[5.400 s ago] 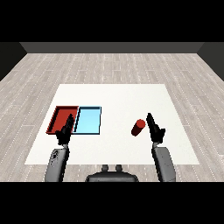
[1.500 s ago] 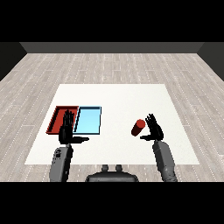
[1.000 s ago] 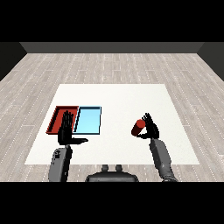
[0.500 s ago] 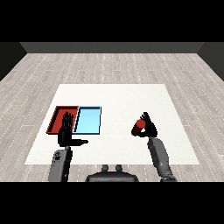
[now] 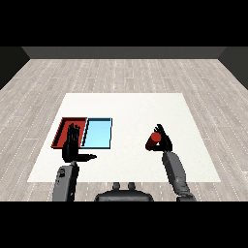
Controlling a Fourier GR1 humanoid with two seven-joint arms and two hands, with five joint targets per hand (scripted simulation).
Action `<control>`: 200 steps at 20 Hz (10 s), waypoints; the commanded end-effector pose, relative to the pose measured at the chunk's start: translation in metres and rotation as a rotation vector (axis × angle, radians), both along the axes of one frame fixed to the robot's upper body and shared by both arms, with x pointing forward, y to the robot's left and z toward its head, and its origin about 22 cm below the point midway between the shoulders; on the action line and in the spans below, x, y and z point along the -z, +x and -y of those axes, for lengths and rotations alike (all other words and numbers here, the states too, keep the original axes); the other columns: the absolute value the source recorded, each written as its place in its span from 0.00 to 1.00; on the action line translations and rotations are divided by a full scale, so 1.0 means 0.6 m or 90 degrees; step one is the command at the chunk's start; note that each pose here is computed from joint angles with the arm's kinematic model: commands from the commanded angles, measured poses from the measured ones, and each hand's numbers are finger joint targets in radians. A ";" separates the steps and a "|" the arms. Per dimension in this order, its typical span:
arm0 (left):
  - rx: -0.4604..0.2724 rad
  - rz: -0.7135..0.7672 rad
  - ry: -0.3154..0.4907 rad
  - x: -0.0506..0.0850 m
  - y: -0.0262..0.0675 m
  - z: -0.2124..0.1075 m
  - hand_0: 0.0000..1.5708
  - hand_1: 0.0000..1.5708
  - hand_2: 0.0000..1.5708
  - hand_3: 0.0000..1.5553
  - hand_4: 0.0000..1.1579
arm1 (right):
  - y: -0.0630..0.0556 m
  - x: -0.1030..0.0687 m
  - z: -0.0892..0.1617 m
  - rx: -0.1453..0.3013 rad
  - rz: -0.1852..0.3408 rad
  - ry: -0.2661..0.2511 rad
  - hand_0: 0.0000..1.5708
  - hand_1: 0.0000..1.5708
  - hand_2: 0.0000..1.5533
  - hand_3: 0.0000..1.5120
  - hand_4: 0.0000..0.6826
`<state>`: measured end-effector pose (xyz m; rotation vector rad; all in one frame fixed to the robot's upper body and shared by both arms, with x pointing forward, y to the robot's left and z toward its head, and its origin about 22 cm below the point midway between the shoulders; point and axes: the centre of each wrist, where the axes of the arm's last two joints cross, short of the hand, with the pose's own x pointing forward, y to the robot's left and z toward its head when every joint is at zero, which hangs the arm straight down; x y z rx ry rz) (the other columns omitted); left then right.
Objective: Pick the red can and put it in the red box
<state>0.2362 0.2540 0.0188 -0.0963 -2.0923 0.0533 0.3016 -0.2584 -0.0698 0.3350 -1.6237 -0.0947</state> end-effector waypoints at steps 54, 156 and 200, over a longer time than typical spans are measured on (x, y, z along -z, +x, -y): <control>0.010 -0.014 0.019 0.007 0.002 0.015 0.00 0.00 0.00 0.00 0.00 | 0.024 -0.138 -0.034 0.089 0.099 -0.150 0.96 0.96 0.94 0.91 0.89; 0.004 -0.125 -0.017 0.004 0.099 0.299 1.00 1.00 1.00 0.97 0.99 | -0.035 -0.222 -0.335 -0.012 0.234 -0.079 0.00 0.00 0.00 0.00 0.00; -0.350 -0.300 0.265 -0.016 0.176 -0.127 1.00 1.00 0.99 0.96 0.96 | -0.127 -0.185 -0.020 0.148 0.178 -0.021 0.00 0.00 0.00 0.00 0.00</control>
